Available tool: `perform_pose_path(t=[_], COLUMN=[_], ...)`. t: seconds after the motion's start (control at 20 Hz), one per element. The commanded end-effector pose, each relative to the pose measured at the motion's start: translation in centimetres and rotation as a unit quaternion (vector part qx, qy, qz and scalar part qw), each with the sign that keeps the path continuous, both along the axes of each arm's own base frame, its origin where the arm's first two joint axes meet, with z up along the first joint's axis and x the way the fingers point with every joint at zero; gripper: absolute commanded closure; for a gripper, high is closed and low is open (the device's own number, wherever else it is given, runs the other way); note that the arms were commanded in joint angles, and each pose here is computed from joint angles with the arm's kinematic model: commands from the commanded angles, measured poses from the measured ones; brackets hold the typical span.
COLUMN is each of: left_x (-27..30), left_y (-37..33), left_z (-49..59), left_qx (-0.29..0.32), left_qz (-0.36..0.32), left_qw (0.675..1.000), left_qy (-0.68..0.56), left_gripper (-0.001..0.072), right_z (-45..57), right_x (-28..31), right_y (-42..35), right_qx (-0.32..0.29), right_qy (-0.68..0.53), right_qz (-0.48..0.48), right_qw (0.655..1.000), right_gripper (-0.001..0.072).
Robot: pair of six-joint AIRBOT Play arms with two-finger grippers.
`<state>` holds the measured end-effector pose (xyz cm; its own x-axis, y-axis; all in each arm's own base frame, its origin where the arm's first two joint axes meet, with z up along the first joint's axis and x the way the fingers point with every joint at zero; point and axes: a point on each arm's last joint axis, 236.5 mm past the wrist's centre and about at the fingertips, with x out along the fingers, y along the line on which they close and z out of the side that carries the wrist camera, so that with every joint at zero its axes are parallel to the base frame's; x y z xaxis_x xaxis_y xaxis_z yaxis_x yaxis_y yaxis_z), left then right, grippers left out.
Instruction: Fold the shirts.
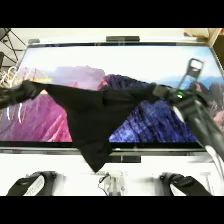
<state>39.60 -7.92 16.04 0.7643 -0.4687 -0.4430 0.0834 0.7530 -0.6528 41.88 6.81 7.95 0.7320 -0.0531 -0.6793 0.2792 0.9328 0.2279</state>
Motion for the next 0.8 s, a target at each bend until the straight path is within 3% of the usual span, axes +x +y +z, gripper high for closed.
perform_pose_path(t=[0.0, 0.1, 0.15, 0.2, 0.25, 0.3, 0.4, 0.5, 0.6, 0.75], left_x=[5.2, 5.0, 4.4, 3.7, 2.9, 1.9, -1.6, -6.3, -11.5, -15.9], left_y=[-0.8, -3.2, -4.3, -5.1, -5.3, -4.9, -2.5, 1.5, 3.6, 0.5], left_z=[-6.9, -11.5, -13.3, -14.5, -14.8, -14.7, -14.7, -16.4, -18.5, -21.3], left_qx=[-0.012, -0.014, -0.015, -0.02, -0.024, -0.019, 0.013, 0.03, 0.031, -0.034], left_qz=[0.048, 0.016, -0.003, -0.022, -0.039, -0.066, -0.138, -0.151, -0.155, -0.164], left_qw=[0.998, 0.996, 0.993, 0.989, 0.986, 0.983, 0.966, 0.935, 0.895, 0.869], left_qy=[0.034, 0.092, 0.119, 0.144, 0.161, 0.172, 0.219, 0.321, 0.417, 0.466], left_gripper=[0.0672, 0.0671, 0.0622, 0.0366, 0.0028, -0.0013, -0.0013, -0.0005, 0.0064, 0.0062], right_z=[-6.3, -8.9, -9.4, -9.1, -8.3, -7.2, -6.0, -6.9, -8.3, -10.6], right_x=[4.9, 5.0, 4.9, 4.9, 4.7, 4.2, 1.7, -2.5, -5.8, -7.0], right_y=[3.2, 5.2, 5.9, 5.9, 5.8, 5.5, 5.1, 6.0, 8.5, 12.2], right_qx=[0.157, 0.187, 0.194, 0.179, 0.148, 0.112, 0.054, 0.039, 0.077, 0.168], right_qy=[0.025, 0.053, 0.062, 0.057, 0.051, 0.051, 0.091, 0.165, 0.225, 0.26], right_qz=[-0.044, -0.029, -0.019, 0.002, 0.035, 0.071, 0.134, 0.199, 0.258, 0.269], right_qw=[0.986, 0.981, 0.979, 0.982, 0.987, 0.99, 0.985, 0.965, 0.937, 0.912], right_gripper=[0.0639, 0.0617, 0.053, 0.0167, 0.0065, 0.0066, 0.0067, 0.0068, 0.0068, 0.0068])
